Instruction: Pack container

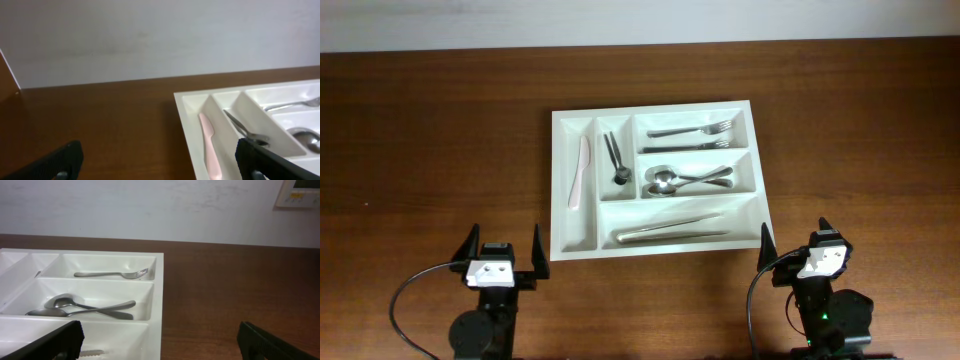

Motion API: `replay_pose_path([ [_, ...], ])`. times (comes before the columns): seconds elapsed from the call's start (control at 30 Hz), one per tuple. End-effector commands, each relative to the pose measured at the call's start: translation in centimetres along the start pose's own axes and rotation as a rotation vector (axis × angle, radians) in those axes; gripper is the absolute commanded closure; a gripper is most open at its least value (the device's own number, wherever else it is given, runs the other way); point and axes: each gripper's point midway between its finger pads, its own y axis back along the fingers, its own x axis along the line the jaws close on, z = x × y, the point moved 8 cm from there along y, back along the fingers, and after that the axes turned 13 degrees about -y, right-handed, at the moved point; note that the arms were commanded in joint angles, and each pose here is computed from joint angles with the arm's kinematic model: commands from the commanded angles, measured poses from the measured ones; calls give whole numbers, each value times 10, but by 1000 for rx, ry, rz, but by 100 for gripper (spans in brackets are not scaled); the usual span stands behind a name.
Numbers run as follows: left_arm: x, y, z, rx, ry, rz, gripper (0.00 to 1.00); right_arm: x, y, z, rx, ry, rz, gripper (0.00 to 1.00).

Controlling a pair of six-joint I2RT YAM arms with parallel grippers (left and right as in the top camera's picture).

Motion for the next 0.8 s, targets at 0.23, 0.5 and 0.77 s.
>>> replay_pose_path([
  [0.23,-4,-2,-13,22,6,-13,1,0,0,-1,-2,-1,4,1],
  [0.5,-4,-2,-13,25,6,-14,1,0,0,-1,-2,-1,4,1],
  [0.77,-4,-2,-13,25,5,-14,1,0,0,-1,-2,-1,4,1],
])
